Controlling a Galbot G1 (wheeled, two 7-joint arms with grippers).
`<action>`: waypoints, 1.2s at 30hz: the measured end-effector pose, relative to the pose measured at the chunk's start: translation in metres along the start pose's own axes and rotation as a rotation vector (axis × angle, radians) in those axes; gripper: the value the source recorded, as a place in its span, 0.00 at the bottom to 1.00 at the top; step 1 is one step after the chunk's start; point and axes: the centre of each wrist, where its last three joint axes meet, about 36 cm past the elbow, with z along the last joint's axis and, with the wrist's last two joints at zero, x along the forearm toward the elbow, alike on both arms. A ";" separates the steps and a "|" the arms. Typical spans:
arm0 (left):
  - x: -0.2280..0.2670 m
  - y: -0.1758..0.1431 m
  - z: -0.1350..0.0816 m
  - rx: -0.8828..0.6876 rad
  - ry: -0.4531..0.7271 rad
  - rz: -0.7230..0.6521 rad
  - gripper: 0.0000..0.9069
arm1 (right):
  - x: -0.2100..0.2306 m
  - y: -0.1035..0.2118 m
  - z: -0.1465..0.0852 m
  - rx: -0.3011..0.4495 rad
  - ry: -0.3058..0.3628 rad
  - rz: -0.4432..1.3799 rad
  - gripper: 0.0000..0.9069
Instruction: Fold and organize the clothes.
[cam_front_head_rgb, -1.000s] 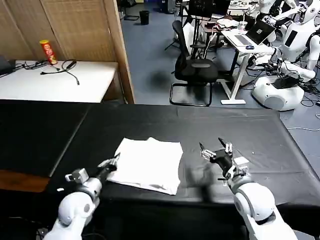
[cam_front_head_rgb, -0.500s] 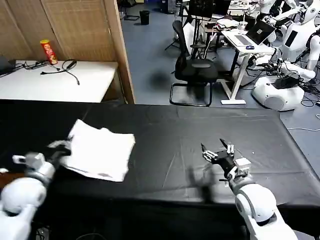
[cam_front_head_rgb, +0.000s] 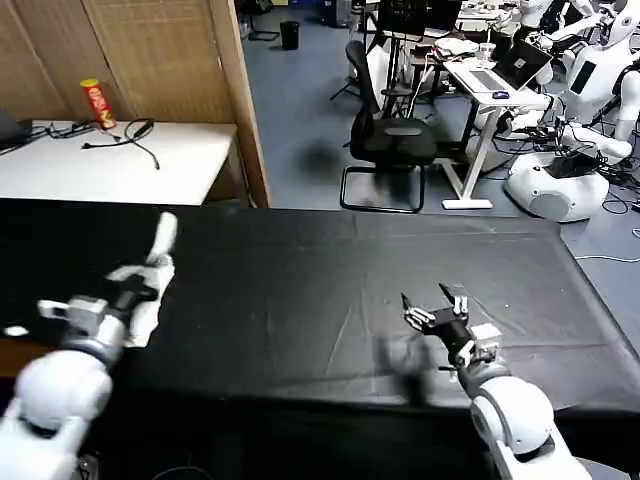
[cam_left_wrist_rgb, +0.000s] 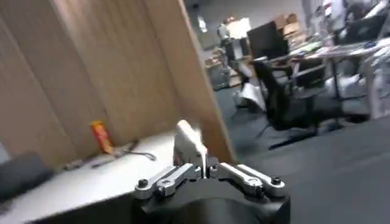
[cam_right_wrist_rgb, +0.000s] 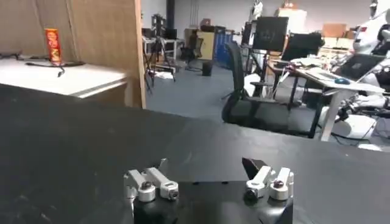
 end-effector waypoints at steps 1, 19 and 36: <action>-0.004 -0.013 0.003 0.008 0.003 0.021 0.00 | 0.002 0.000 0.000 -0.016 0.009 -0.004 0.97; -0.020 -0.157 0.022 0.275 -0.011 0.358 0.97 | -0.009 0.027 0.004 -0.238 0.144 -0.185 0.97; -0.002 -0.112 0.026 0.210 -0.081 0.233 0.97 | -0.094 0.119 0.018 -0.212 0.219 -0.341 0.27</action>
